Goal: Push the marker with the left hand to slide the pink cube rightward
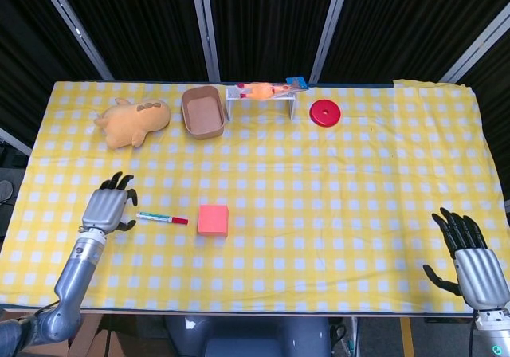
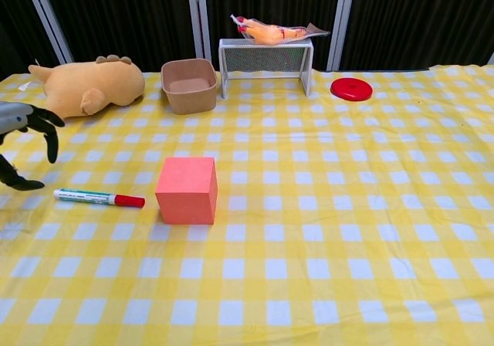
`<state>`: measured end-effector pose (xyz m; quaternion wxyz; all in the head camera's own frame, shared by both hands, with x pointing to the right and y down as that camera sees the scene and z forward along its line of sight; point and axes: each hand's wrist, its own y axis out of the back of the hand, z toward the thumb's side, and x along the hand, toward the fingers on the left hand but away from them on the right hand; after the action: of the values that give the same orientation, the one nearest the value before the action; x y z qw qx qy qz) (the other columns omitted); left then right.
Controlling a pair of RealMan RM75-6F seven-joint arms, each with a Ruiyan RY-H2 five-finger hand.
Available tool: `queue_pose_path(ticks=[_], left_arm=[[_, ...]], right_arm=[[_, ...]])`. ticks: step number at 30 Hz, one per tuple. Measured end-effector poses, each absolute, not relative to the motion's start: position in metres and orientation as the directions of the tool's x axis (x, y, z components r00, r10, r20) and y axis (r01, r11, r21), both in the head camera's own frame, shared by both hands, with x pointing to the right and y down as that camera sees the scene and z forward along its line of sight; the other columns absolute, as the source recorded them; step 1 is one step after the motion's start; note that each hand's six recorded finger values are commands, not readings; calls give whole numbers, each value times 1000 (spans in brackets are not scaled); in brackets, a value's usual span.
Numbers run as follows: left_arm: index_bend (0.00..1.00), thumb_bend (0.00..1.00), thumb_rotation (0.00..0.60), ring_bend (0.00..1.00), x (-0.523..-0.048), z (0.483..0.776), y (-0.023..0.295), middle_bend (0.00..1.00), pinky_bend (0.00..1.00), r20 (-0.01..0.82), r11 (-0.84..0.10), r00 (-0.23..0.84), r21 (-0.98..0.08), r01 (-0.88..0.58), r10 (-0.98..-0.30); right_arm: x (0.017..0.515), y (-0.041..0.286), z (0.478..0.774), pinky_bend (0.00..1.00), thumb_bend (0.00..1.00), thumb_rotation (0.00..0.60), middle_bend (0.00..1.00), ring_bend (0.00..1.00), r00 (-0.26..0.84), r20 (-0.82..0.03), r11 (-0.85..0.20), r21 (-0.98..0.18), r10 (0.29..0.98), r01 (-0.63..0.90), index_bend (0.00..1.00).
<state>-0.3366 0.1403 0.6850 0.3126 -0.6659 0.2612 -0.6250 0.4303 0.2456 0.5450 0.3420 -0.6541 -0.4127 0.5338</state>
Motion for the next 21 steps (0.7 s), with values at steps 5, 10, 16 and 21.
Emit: queue_pose_path(ticks=[5, 10, 16, 21], left_arm=[[480, 266, 600, 19, -318, 701, 142, 98, 162, 691, -689, 87, -722, 63, -717], [483, 288, 600, 18, -309, 710, 143, 101, 162, 698, -695, 83, -716, 72, -711], [484, 302, 600, 18, -304, 719, 143, 100, 162, 706, -702, 69, -708, 74, -705], [483, 333, 600, 19, -299, 725, 142, 101, 162, 714, -710, 68, -700, 78, -696]], right_arm=[[431, 245, 545, 0, 320, 600, 0, 0, 89, -415, -425, -887, 905, 179, 0], [430, 245, 545, 0, 320, 600, 0, 0, 92, -416, -426, -886, 905, 183, 0], [430, 245, 545, 0, 320, 600, 0, 0, 92, -417, -427, -885, 904, 186, 0], [430, 245, 545, 0, 321, 600, 0, 0, 90, -420, -430, -883, 903, 191, 0]])
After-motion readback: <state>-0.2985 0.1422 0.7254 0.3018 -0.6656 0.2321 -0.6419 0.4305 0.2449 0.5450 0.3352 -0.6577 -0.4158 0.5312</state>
